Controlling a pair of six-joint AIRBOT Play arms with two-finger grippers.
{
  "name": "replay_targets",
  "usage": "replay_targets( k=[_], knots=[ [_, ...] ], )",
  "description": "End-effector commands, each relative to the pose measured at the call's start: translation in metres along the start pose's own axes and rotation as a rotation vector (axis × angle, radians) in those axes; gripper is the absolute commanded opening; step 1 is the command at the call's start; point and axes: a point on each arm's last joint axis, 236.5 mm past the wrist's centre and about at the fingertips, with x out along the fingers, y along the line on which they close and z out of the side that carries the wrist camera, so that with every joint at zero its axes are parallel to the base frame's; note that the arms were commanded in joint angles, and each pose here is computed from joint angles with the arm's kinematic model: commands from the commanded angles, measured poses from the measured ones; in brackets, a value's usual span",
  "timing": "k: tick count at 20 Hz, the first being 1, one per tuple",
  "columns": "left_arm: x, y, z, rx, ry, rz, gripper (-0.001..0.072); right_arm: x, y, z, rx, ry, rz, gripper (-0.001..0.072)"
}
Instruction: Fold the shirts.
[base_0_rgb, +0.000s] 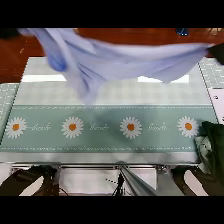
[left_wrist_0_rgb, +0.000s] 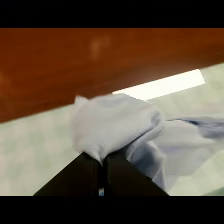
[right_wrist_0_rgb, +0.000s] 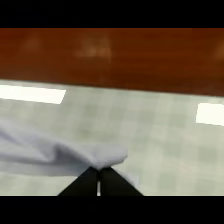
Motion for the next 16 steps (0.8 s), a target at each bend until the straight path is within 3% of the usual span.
replay_targets(
  k=[1, 8, 11, 16],
  knots=[
    [-0.062, 0.024, 0.024, 0.053, -0.049, 0.125, 0.0026, -0.072, -0.005, 0.047, -0.045, -0.15, -0.171, 0.001],
    [-0.135, -0.019, 0.0, 0.028, -0.04, -0.026, 0.0026, -0.137, 0.042, 0.04, -0.063, -0.134, -0.147, 0.001],
    [-0.162, -0.028, -0.017, -0.02, -0.015, -0.053, 0.0025, -0.151, 0.048, 0.002, -0.06, 0.02, -0.156, 0.001],
    [-0.148, -0.027, -0.105, -0.078, 0.398, -0.051, 0.0025, -0.149, 0.011, -0.073, -0.044, 0.402, -0.262, 0.001]
  ],
)
